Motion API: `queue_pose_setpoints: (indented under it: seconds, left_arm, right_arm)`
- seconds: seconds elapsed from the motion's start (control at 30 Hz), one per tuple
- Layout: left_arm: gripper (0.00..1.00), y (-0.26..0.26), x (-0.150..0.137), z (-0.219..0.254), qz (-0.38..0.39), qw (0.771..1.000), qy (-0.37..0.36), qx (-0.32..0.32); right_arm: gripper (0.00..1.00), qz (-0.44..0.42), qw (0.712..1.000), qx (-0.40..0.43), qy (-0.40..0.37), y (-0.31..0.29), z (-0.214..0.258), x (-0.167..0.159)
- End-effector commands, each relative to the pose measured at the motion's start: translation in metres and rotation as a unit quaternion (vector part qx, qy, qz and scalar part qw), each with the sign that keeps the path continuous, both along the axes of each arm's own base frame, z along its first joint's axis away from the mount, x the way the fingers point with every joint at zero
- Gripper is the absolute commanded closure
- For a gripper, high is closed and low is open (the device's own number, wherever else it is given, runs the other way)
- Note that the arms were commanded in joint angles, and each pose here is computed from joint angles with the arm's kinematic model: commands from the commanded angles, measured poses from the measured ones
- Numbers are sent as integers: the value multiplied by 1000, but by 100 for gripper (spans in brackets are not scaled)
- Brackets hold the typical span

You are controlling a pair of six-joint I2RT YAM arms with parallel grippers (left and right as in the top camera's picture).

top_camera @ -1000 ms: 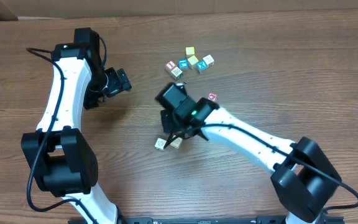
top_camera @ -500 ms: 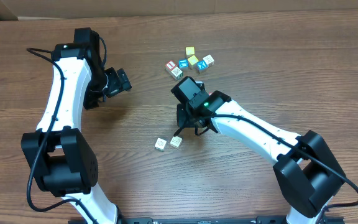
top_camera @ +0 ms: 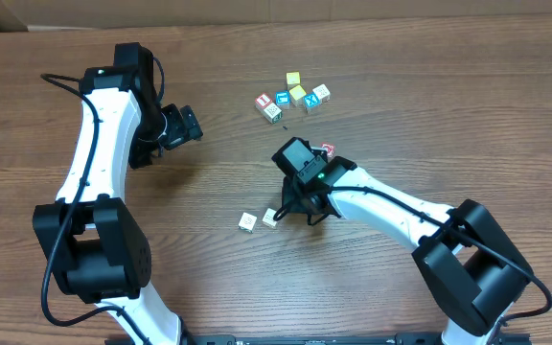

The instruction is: Flip 3 blocks

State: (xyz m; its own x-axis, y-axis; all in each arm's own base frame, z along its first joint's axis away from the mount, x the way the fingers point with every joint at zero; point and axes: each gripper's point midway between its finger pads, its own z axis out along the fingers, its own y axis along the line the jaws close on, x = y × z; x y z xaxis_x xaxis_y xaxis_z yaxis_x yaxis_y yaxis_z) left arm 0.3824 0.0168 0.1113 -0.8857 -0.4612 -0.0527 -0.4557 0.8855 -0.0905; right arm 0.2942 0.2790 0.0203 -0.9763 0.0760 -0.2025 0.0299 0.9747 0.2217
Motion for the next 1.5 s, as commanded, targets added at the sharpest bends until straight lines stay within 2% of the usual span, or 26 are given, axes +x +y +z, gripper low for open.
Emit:
queue_pose_setpoints:
  seconds: [0.0, 0.27, 0.5, 0.63, 0.73, 0.9, 1.1, 1.47]
  left_arm:
    - [0, -1, 5, 12, -9, 1000, -20, 7]
    - [0, -1, 5, 12, -9, 1000, -20, 7]
    - [0, -1, 5, 12, -9, 1000, -20, 7]
    - [0, -1, 5, 12, -9, 1000, -20, 7]
    - [0, -1, 5, 12, -9, 1000, -20, 7]
    - [0, -1, 5, 12, -9, 1000, -20, 7]
    - [0, -1, 5, 12, -9, 1000, -20, 7]
    - [0, -1, 5, 12, -9, 1000, -20, 7]
  right_arm:
    - [96, 1, 1000, 20, -13, 9, 7, 1]
    - [96, 23, 999, 36, -10, 19, 9, -3]
    - [96, 193, 975, 60, -95, 53, 46, 19]
    - [96, 221, 964, 85, -123, 78, 68, 20]
    - [96, 242, 956, 96, -133, 97, 72, 7]
    - [96, 304, 938, 93, -140, 122, 71, -27]
    - [96, 329, 932, 53, -142, 135, 48, -50]
    - [96, 325, 936, 16, -137, 133, 13, -46]
